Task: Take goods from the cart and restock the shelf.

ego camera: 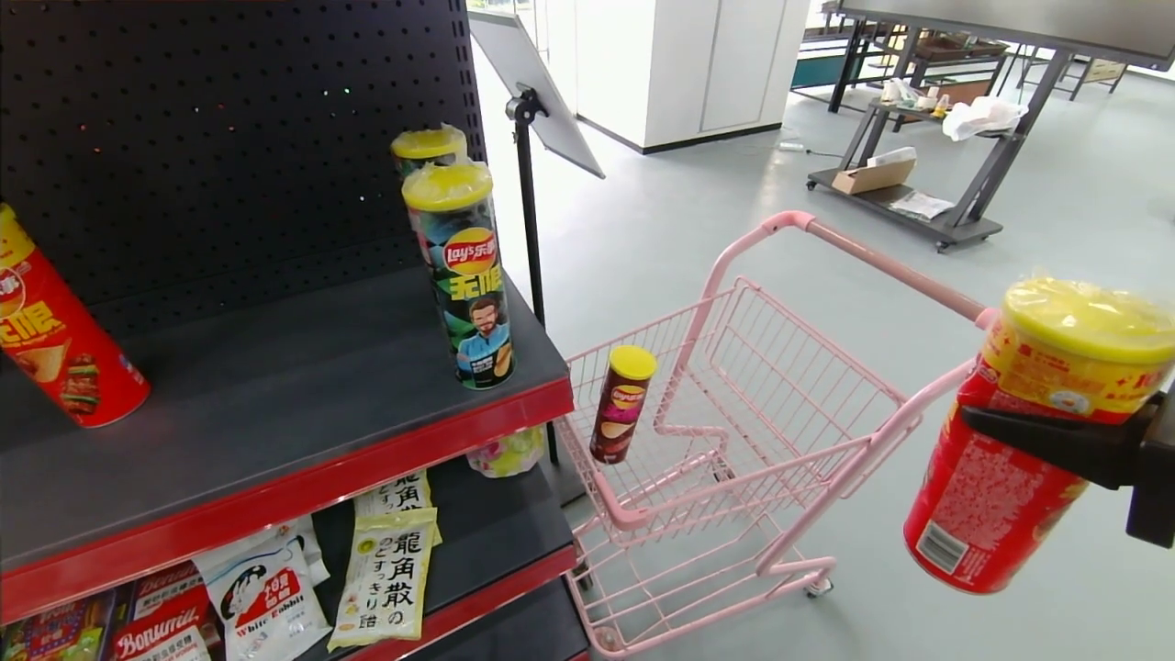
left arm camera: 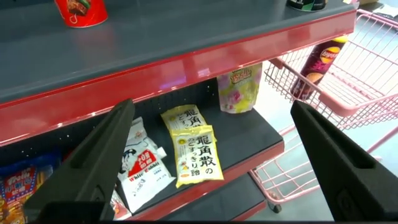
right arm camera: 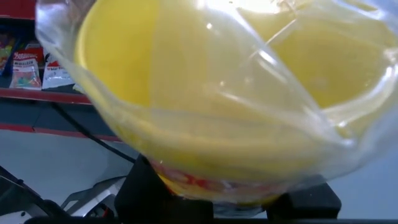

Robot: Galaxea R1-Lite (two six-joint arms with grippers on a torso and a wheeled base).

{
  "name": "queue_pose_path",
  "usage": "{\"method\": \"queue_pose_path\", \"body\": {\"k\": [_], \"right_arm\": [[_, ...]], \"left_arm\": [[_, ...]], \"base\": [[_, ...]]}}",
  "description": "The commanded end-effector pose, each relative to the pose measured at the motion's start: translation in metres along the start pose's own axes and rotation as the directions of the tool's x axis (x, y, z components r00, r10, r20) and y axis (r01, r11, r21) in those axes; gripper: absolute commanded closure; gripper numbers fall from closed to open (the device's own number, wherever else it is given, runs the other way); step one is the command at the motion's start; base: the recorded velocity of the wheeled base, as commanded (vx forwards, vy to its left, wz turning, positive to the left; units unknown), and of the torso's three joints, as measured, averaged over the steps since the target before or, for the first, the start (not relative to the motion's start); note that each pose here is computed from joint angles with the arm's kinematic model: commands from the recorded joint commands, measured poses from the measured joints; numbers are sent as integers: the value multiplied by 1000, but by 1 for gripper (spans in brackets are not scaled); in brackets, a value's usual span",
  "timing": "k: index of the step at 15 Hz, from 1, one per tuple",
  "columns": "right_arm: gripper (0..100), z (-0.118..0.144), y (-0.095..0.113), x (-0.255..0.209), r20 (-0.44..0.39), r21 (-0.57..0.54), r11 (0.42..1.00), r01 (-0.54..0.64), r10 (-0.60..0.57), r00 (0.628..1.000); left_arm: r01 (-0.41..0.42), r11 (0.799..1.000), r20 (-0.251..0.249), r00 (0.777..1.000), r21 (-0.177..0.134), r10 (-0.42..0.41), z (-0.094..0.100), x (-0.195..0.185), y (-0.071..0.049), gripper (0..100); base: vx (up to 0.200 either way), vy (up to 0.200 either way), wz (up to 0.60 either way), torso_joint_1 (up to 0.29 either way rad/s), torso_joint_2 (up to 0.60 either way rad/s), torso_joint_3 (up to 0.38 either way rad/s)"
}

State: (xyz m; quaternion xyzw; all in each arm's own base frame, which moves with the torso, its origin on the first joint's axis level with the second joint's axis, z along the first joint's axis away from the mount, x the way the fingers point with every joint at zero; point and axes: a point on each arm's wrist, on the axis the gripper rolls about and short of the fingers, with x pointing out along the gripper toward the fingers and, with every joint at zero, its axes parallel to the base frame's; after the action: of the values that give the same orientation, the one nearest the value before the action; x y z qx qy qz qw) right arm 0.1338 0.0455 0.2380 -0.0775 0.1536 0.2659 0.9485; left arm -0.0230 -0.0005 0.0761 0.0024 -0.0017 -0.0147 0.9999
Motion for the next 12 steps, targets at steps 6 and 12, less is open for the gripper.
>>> {"method": "queue_pose_path", "body": {"k": [6, 12], "right_arm": [[100, -5, 1, 0, -11, 3, 1000, -4, 4, 1000], [100, -11, 2, 1, -30, 1, 1000, -10, 10, 999]], "left_arm": [[0, 1000, 0, 1000, -3, 0, 0, 0, 0, 0], [0, 1000, 0, 1000, -3, 0, 0, 0, 0, 0]], "base": [[0, 0, 600, 3, 2, -1], [0, 0, 500, 3, 2, 2]]}}
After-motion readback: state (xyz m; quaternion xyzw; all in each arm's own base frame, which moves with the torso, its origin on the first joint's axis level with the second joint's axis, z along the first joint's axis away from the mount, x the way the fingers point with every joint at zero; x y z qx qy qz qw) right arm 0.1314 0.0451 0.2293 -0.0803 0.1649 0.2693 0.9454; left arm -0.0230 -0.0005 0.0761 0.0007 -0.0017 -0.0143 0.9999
